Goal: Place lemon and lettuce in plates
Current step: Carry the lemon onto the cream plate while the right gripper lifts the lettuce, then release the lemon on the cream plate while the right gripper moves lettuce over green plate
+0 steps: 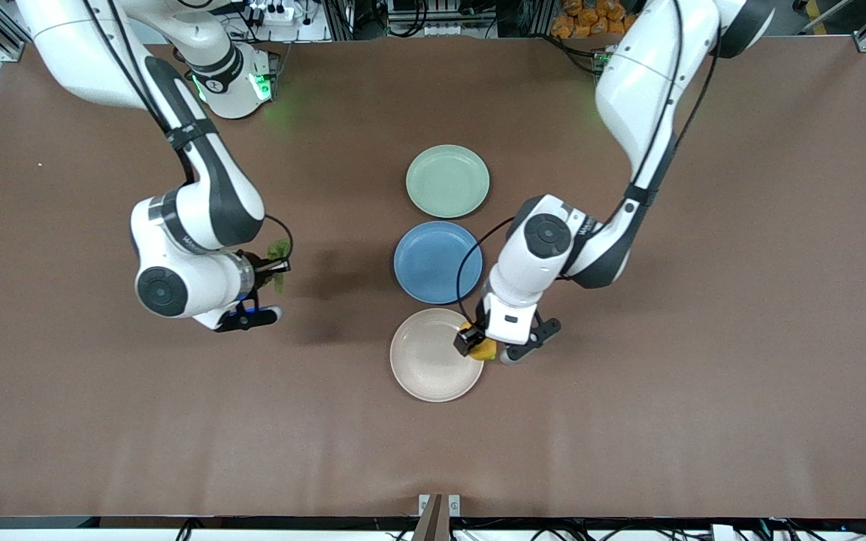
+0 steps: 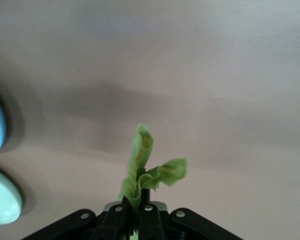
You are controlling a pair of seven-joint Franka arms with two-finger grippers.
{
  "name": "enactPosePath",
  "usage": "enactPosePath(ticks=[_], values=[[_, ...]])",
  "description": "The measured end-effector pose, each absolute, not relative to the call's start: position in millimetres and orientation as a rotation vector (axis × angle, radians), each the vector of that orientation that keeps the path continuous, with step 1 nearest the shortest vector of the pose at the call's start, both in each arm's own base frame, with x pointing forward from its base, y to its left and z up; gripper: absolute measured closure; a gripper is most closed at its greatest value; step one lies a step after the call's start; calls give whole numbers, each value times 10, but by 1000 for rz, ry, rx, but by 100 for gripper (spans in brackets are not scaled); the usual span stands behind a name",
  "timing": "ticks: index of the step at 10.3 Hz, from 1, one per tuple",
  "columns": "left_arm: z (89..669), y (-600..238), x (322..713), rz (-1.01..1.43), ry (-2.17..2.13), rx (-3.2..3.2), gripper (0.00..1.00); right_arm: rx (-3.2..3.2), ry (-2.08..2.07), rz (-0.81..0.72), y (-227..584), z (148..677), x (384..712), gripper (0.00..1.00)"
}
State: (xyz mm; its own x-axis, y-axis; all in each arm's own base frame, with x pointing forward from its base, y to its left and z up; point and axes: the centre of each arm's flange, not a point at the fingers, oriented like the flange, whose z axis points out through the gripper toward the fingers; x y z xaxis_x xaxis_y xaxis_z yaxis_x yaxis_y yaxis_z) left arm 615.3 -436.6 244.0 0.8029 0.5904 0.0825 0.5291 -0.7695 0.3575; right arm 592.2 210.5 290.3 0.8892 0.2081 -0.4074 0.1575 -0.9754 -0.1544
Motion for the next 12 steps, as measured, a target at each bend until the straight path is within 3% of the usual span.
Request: enactPosePath(ticks=[5, 8, 12], values=[[2199, -4778, 5841, 381, 861, 2683, 30, -2875, -447, 684, 3087, 2939, 5490, 95], [2227, -4731, 5896, 401, 865, 2677, 0, -2870, -580, 719, 3773, 2908, 5036, 95], [2319, -4496, 6104, 452, 861, 2691, 0, -2893, -669, 716, 4417, 2846, 4528, 95]])
